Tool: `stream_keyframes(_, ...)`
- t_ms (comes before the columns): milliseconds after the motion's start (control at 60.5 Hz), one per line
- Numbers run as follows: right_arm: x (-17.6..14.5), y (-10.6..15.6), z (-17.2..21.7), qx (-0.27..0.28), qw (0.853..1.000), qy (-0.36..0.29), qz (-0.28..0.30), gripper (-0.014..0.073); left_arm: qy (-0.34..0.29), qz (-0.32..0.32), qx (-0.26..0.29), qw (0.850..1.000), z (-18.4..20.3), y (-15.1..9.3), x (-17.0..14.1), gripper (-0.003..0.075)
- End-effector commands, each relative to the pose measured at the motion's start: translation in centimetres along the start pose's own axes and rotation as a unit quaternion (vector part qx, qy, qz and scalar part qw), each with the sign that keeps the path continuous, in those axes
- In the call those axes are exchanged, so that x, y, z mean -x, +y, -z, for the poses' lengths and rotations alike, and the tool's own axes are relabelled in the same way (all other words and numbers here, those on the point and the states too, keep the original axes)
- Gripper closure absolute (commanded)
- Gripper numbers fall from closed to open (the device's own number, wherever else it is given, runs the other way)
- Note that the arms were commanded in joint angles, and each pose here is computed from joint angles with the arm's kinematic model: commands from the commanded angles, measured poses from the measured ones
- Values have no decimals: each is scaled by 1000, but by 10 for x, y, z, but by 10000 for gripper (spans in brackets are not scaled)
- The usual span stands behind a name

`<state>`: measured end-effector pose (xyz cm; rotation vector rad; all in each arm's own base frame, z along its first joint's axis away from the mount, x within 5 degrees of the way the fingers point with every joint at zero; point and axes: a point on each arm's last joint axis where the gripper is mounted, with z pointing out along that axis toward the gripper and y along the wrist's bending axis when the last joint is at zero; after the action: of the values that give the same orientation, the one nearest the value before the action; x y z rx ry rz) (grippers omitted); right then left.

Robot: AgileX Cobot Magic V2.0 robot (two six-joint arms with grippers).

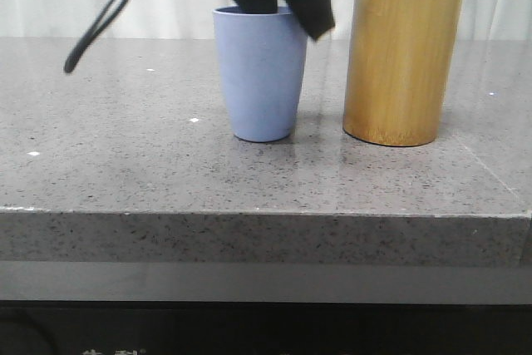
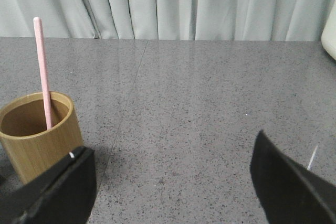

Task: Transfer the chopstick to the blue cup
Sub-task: 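Slide the blue cup with the left gripper beside the bamboo holder, release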

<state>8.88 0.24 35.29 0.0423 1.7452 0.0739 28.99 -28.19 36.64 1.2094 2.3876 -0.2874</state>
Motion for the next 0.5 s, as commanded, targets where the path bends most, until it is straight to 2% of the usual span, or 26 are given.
stream_keyframes(0, 17, 0, 3, -2, 999, -47, 3, -17, -64, 6, -2, 998, 60, -9, -1, 276)
stream_keyframes(116, 17, 0, 3, -2, 999, -47, 3, -17, -94, 10, 10, 995, 90, -7, -7, 285)
stream_keyframes(198, 17, 0, 3, -2, 999, -47, 3, -17, -109, 19, 31, 993, 108, 2, -15, 341)
stream_keyframes(413, 17, 0, 3, -2, 999, -47, 3, -17, -123, 76, 76, 987, 143, 37, -50, 694)
stream_keyframes(446, 17, 0, 3, -2, 999, -47, 3, -17, -124, 86, 85, 985, 149, 42, -57, 733)
stream_keyframes(479, 17, 0, 3, -2, 999, -47, 3, -17, -123, 106, 94, 982, 154, 49, -66, 736)
